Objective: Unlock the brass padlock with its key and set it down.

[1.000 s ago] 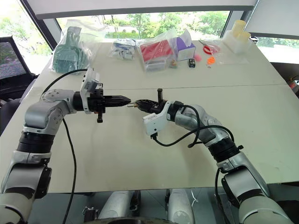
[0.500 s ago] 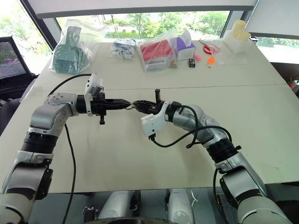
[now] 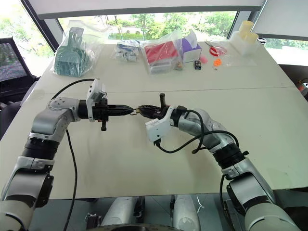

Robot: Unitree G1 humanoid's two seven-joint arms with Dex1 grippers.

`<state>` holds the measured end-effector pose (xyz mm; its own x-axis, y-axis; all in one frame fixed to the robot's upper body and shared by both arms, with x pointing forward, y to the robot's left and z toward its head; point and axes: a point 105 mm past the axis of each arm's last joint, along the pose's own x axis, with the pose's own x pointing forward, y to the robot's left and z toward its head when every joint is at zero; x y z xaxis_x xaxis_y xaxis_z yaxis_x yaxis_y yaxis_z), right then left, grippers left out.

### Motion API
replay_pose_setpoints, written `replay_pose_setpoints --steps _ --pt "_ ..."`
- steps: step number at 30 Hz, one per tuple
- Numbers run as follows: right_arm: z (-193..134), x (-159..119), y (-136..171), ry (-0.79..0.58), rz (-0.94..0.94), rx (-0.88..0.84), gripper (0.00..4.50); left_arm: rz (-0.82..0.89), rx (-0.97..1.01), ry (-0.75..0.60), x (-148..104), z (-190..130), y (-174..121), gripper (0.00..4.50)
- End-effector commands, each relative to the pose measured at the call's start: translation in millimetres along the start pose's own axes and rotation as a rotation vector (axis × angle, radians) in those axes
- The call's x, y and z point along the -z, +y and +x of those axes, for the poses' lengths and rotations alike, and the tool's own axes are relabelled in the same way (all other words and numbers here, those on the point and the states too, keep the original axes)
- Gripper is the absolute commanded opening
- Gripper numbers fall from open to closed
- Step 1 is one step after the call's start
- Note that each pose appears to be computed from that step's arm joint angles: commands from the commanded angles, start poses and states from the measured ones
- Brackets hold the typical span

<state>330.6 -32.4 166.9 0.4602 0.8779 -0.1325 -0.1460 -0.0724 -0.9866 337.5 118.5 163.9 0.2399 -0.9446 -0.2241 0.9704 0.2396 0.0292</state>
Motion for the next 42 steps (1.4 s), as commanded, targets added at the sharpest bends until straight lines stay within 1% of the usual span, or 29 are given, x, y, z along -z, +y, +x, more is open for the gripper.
replay_pose_setpoints --steps 1,5,8,11,16,20,22,25,28,30,36,38,39,40,42 --pt "-2 -9 -23 -0.036 -0.025 0.084 0.00 0.008 0.009 0.023 5 2 -3 0.06" --pt "-1 -9 -23 -0.037 -0.023 0.085 0.00 0.012 0.002 0.023 6 5 -3 0.06" --pt "-1 -10 -24 -0.038 -0.022 0.086 0.00 0.020 -0.048 0.004 5 6 5 0.06" --pt "-1 -10 -24 -0.039 -0.020 0.086 0.00 0.023 -0.097 -0.035 -1 6 14 0.06" --pt "-1 -10 -22 -0.040 -0.015 0.081 0.00 -0.036 -0.117 -0.112 -13 3 20 0.06" --pt "-1 -10 -20 -0.040 -0.008 0.074 0.00 -0.050 -0.131 -0.123 -15 0 23 0.06" --pt "-1 -9 -17 -0.034 -0.003 0.064 0.00 -0.045 -0.133 -0.106 -11 -2 22 0.06" --pt "-5 2 -8 0.005 0.021 0.044 0.00 -0.036 -0.145 -0.068 -2 -6 21 0.06" --pt "-11 21 2 0.072 0.052 0.023 0.00 -0.024 -0.164 -0.031 7 -12 20 0.06" --pt "-14 29 8 0.097 0.068 0.011 0.00 -0.017 -0.172 -0.011 12 -15 19 0.06" --pt "-17 38 27 0.123 0.100 -0.035 0.00 -0.002 -0.192 0.024 21 -20 15 0.06" --pt "-19 40 34 0.132 0.115 -0.055 0.93 0.005 -0.203 0.034 23 -21 13 0.00" --pt "-20 41 36 0.134 0.119 -0.069 1.19 0.005 -0.206 0.035 24 -21 12 0.00" --pt "-20 40 38 0.132 0.119 -0.080 1.62 0.006 -0.208 0.036 25 -21 11 0.00" --pt "-22 39 38 0.127 0.127 -0.096 2.80 0.006 -0.209 0.038 27 -21 9 0.00"
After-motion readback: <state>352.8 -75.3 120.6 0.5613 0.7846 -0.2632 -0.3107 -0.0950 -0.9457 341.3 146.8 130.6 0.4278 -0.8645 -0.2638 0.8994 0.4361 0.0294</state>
